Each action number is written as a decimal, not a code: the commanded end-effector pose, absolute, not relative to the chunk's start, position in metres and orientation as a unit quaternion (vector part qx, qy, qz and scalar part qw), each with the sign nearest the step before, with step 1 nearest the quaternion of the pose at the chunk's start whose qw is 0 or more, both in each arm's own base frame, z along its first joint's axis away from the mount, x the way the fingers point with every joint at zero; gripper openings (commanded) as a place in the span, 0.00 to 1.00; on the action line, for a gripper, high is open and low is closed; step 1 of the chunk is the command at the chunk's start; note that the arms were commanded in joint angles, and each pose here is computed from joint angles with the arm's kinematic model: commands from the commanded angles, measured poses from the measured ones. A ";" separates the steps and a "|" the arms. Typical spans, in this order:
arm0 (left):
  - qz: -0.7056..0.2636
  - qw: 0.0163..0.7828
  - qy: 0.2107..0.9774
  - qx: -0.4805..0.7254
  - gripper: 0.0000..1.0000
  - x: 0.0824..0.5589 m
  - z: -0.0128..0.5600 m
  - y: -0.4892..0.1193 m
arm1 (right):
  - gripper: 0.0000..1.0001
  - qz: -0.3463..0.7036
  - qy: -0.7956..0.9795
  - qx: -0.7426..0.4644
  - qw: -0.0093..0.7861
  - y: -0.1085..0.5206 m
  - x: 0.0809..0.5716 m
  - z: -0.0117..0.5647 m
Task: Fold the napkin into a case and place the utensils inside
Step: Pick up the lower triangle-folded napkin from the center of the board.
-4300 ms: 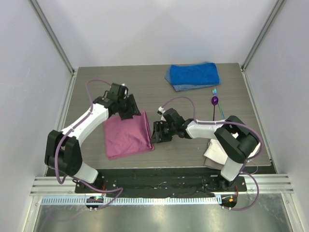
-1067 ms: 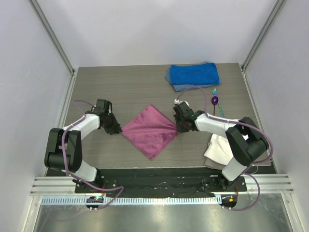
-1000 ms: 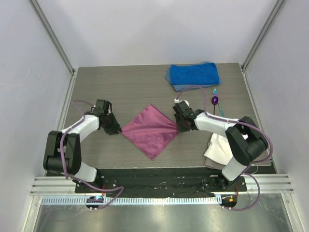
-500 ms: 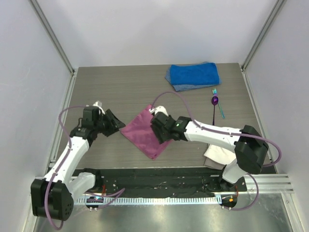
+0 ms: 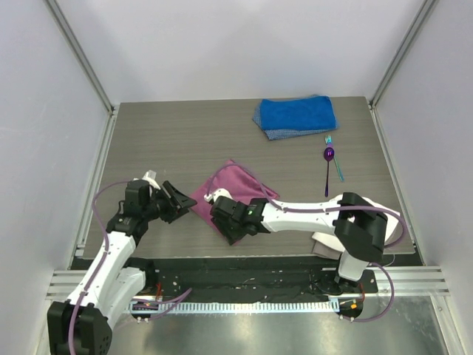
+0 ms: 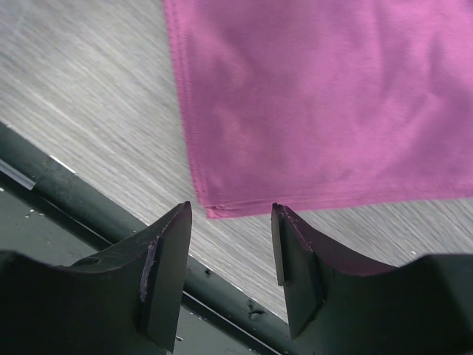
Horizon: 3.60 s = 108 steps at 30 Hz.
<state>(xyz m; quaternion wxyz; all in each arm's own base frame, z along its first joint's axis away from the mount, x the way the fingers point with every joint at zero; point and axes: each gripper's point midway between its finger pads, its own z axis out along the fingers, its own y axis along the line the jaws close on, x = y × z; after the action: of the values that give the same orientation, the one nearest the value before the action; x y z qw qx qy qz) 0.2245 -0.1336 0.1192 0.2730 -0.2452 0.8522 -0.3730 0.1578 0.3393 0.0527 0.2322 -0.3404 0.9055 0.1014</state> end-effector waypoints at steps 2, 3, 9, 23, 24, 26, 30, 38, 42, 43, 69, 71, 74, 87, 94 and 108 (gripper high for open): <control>-0.394 0.271 0.845 -0.240 0.56 0.218 0.122 -0.139 | 0.54 0.137 0.888 -0.363 0.246 0.363 0.159 0.055; -0.397 0.277 0.842 -0.239 0.56 0.217 0.125 -0.139 | 0.52 0.131 0.888 -0.368 0.242 0.364 0.159 0.049; -0.403 0.284 0.837 -0.238 0.56 0.217 0.131 -0.139 | 0.48 0.092 0.888 -0.374 0.249 0.364 0.172 0.031; -0.425 0.299 0.826 -0.218 0.56 0.218 0.146 -0.144 | 0.54 0.060 0.900 -0.366 0.229 0.347 0.156 0.003; -0.427 0.299 0.825 -0.218 0.56 0.218 0.147 -0.144 | 0.54 0.059 0.900 -0.368 0.226 0.345 0.154 0.002; -0.430 0.298 0.824 -0.217 0.56 0.218 0.149 -0.145 | 0.55 0.061 0.900 -0.371 0.220 0.341 0.149 0.001; -0.432 0.303 0.822 -0.216 0.56 0.220 0.152 -0.145 | 0.57 0.063 0.897 -0.379 0.219 0.336 0.146 0.004; -0.429 0.303 0.823 -0.217 0.57 0.221 0.152 -0.145 | 0.46 0.052 0.900 -0.387 0.195 0.328 0.139 -0.017; -0.429 0.308 0.821 -0.215 0.57 0.227 0.154 -0.145 | 0.26 0.047 0.902 -0.388 0.181 0.326 0.135 -0.032; -0.426 0.304 0.824 -0.216 0.57 0.228 0.152 -0.145 | 0.24 0.048 0.902 -0.388 0.183 0.328 0.136 -0.031; -0.376 0.267 0.829 -0.315 0.74 0.274 0.120 -0.114 | 0.01 0.329 0.890 -0.255 0.188 0.381 0.166 0.091; -0.375 0.263 0.831 -0.315 0.74 0.275 0.117 -0.114 | 0.01 0.344 0.887 -0.243 0.188 0.378 0.172 0.097; -0.371 0.248 0.836 -0.319 0.75 0.273 0.104 -0.115 | 0.01 0.364 0.882 -0.233 0.190 0.378 0.175 0.107; -0.364 0.196 0.851 -0.326 0.75 0.269 0.061 -0.120 | 0.01 0.386 0.879 -0.211 0.182 0.367 0.187 0.113; -0.353 0.203 0.848 -0.339 0.75 0.263 0.062 -0.115 | 0.01 0.394 0.876 -0.208 0.184 0.365 0.191 0.117; -0.351 0.175 0.841 -0.373 0.72 0.265 0.036 -0.116 | 0.01 0.402 0.871 -0.207 0.190 0.367 0.193 0.121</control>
<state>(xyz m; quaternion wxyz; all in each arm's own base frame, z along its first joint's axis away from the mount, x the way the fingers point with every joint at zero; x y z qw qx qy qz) 0.2599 -0.1161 0.0382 0.1668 -0.3688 0.8479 -0.3425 0.1886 0.3601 0.0982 0.1663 -0.2055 0.8896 0.3724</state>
